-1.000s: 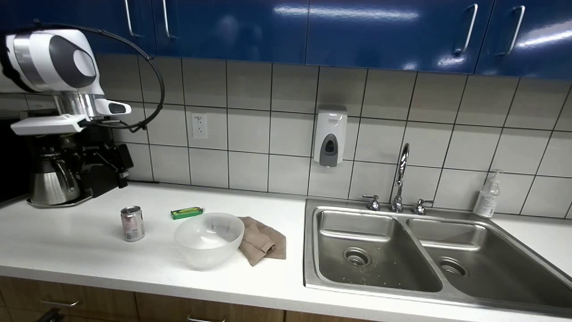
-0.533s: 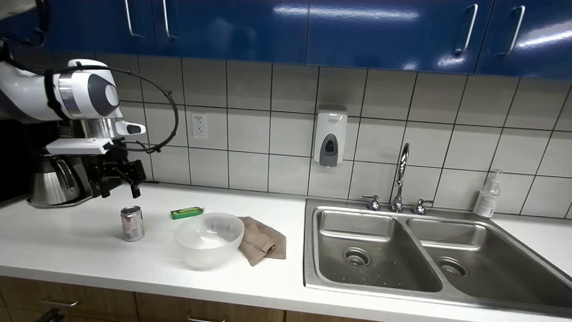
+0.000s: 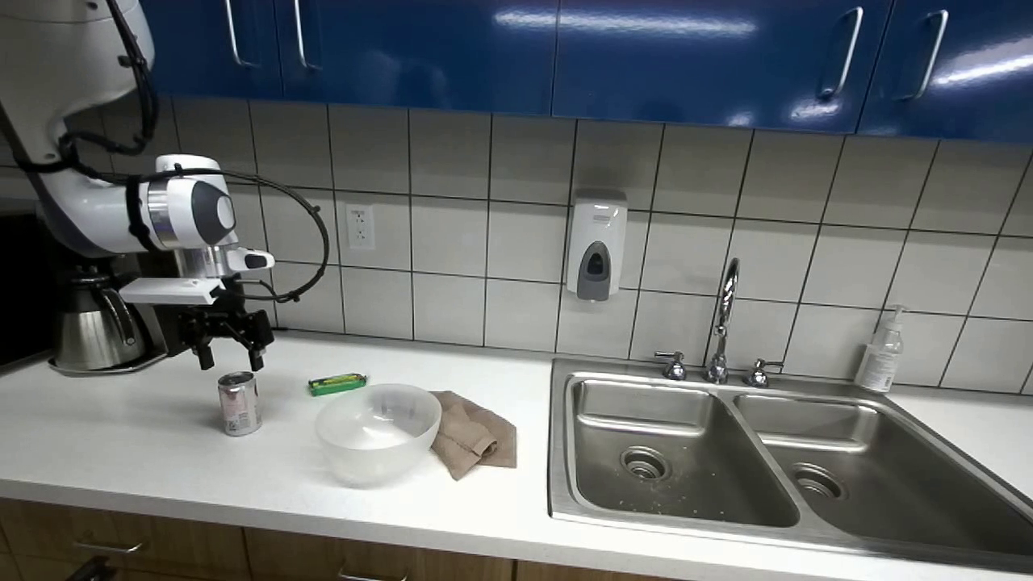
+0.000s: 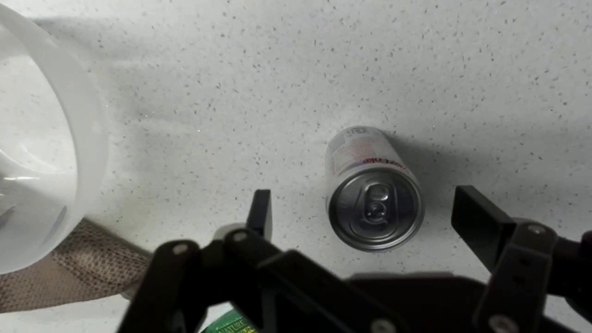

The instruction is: Put the can in the bowl

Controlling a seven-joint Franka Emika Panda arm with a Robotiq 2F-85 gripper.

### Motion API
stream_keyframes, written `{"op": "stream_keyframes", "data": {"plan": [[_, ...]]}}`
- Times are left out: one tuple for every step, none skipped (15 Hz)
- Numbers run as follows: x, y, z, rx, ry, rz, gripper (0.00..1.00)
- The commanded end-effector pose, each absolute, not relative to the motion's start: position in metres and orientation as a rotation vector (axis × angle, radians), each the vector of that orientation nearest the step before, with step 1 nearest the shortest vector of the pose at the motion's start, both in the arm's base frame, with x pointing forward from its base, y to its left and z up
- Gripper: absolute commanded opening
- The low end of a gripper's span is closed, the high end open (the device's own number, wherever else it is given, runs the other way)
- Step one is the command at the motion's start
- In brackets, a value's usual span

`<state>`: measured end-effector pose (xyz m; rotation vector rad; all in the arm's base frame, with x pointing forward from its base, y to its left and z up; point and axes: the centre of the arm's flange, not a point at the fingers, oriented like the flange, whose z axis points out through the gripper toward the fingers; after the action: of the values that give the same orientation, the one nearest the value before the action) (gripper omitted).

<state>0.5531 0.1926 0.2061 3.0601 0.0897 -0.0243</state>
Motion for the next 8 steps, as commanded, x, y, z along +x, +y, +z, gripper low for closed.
{"op": "stream_keyframes", "data": {"plan": [[0.581, 0.210, 0.192, 3.055, 0.066, -0.010, 1.00], [0.584, 0.212, 0.187, 3.052, 0.066, -0.014, 1.00], [0.587, 0.214, 0.183, 3.051, 0.067, -0.018, 1.00], [0.588, 0.215, 0.179, 3.049, 0.068, -0.023, 1.00], [0.589, 0.215, 0.176, 3.048, 0.067, -0.031, 1.00], [0.589, 0.215, 0.173, 3.046, 0.064, -0.036, 1.00], [0.588, 0.215, 0.171, 3.047, 0.064, -0.042, 1.00], [0.587, 0.215, 0.170, 3.043, 0.059, -0.045, 1.00]]}}
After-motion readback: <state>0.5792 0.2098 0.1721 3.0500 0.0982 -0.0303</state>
